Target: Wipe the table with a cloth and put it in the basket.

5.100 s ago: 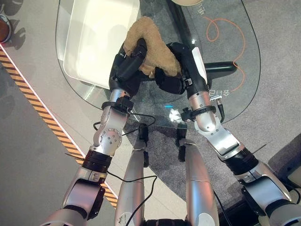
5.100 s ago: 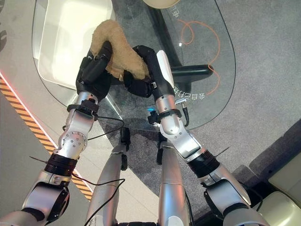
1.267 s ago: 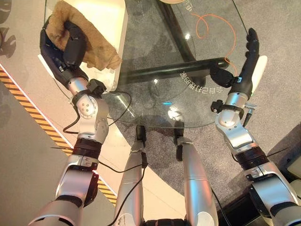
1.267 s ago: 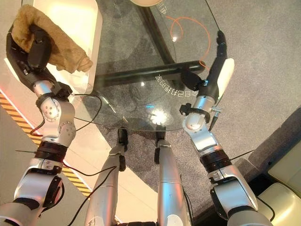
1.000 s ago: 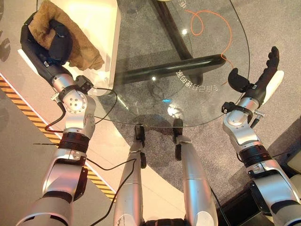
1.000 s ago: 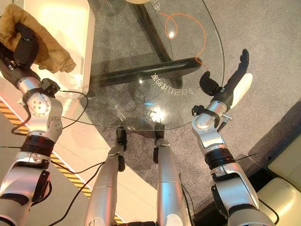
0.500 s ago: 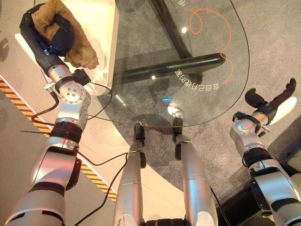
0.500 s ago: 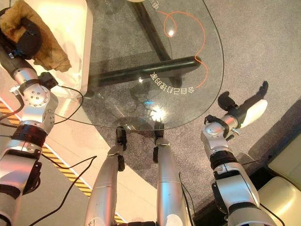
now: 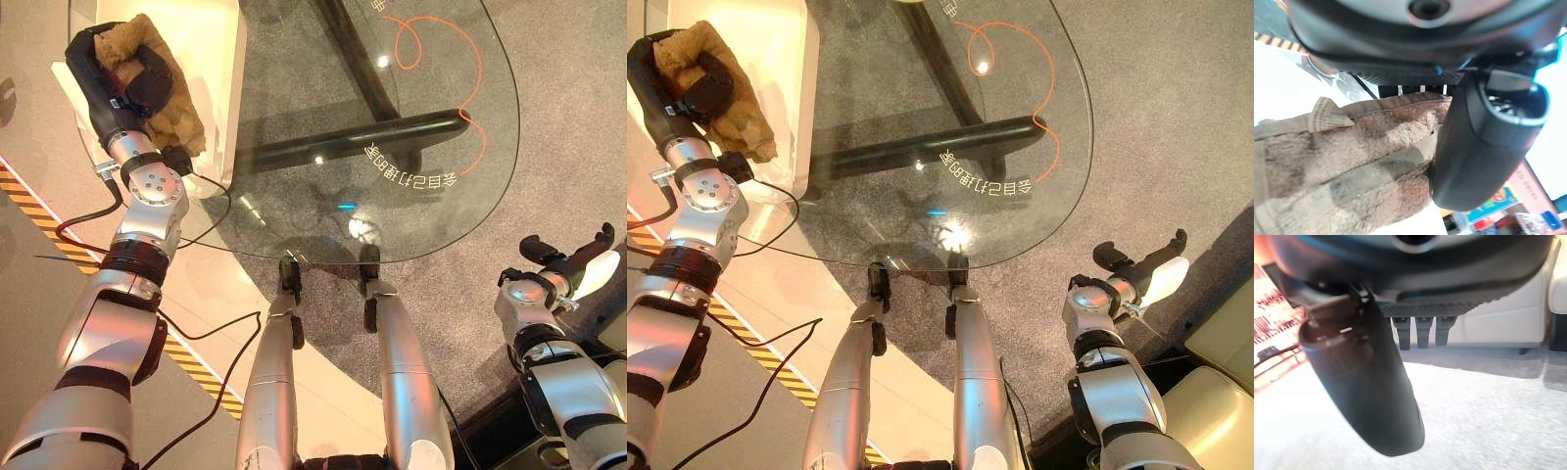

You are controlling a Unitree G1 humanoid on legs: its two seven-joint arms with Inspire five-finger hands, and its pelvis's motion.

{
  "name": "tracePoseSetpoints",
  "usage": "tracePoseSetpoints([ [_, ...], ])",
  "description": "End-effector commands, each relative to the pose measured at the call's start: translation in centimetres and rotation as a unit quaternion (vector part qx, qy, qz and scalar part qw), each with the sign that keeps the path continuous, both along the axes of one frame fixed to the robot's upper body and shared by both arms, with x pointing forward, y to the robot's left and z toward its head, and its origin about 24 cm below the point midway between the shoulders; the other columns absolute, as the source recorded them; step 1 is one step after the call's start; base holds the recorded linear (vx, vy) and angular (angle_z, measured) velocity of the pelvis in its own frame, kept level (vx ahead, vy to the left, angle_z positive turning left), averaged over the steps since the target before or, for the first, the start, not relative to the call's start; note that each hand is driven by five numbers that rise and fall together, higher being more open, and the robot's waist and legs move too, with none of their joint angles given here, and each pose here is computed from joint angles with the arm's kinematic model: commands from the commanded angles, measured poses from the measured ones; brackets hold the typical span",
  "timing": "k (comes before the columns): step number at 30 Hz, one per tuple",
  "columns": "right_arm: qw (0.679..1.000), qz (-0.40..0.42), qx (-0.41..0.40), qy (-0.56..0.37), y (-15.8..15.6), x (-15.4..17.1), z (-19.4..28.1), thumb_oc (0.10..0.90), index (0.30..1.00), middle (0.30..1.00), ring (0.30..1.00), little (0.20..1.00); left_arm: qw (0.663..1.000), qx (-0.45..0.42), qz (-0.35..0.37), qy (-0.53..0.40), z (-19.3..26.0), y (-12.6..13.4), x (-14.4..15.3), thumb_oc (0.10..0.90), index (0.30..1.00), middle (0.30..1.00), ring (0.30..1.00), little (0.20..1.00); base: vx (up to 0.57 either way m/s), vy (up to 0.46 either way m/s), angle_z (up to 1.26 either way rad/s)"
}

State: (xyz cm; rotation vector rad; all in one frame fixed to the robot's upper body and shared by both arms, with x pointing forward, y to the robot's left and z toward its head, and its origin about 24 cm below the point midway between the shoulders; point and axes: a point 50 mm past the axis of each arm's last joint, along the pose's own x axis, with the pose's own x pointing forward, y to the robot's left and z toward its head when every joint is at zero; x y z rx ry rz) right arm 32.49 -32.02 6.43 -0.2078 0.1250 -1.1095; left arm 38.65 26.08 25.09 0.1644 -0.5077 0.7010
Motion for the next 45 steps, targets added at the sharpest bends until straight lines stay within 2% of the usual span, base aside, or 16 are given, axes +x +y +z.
tracePoseSetpoints([
  [1,0.999,-0.040,-0.003,0.024,-2.4,-1.5,-0.3,0.800,0.900,0.900,0.900,0.900,0.993,0.045,0.049,-0.096,7.3,2.4,-1.9,0.100,0.300,0.300,0.300,0.200,0.00,0.000,0.00],
  [12,0.994,-0.004,-0.002,0.106,-2.1,-2.0,-2.3,0.800,0.900,0.900,0.900,0.900,0.993,0.100,0.058,-0.008,6.1,2.4,-0.9,0.100,0.300,0.300,0.300,0.200,0.00,0.000,0.00],
  [19,0.993,0.017,-0.012,0.116,-2.0,-1.7,-2.0,0.800,0.900,0.900,0.900,0.900,0.986,0.156,0.058,0.029,5.9,1.9,-0.4,0.100,0.300,0.300,0.300,0.200,0.00,0.000,0.00],
  [32,0.987,0.058,0.006,0.151,-1.0,-1.5,-3.3,0.800,0.900,0.900,0.900,0.900,0.974,0.210,0.066,0.056,6.5,0.9,0.1,0.100,0.300,0.300,0.300,0.200,0.00,0.000,0.00],
  [40,0.987,0.060,0.001,0.146,-1.0,-1.3,-2.9,0.800,0.900,0.900,0.900,0.900,0.971,0.211,0.078,0.075,6.6,1.0,0.3,0.114,0.312,0.312,0.312,0.214,0.00,0.000,0.00],
  [41,0.987,0.061,0.001,0.146,-1.0,-1.2,-2.8,0.800,0.900,0.900,0.900,0.900,0.972,0.209,0.079,0.075,6.7,1.0,0.3,0.237,0.418,0.418,0.418,0.337,0.00,0.000,0.00],
  [42,0.988,0.061,0.000,0.144,-0.9,-1.2,-2.8,0.800,0.900,0.900,0.900,0.900,0.971,0.209,0.082,0.078,6.8,1.0,0.3,0.306,0.476,0.476,0.476,0.406,0.00,0.000,0.00],
  [43,0.988,0.062,0.001,0.144,-0.9,-1.2,-2.8,0.800,0.900,0.900,0.900,0.900,0.971,0.208,0.084,0.081,6.8,1.0,0.4,0.432,0.585,0.585,0.585,0.532,0.00,0.000,0.00],
  [44,0.988,0.062,0.001,0.144,-0.8,-1.1,-2.8,0.800,0.900,0.900,0.900,0.900,0.971,0.205,0.087,0.083,6.8,1.0,0.4,0.800,0.900,0.900,0.900,0.900,0.00,0.000,0.00],
  [45,0.988,0.062,0.002,0.144,-0.8,-1.1,-2.8,0.800,0.900,0.900,0.900,0.900,0.972,0.202,0.089,0.084,6.8,1.1,0.4,0.800,0.900,0.900,0.900,0.900,0.00,0.000,0.00],
])
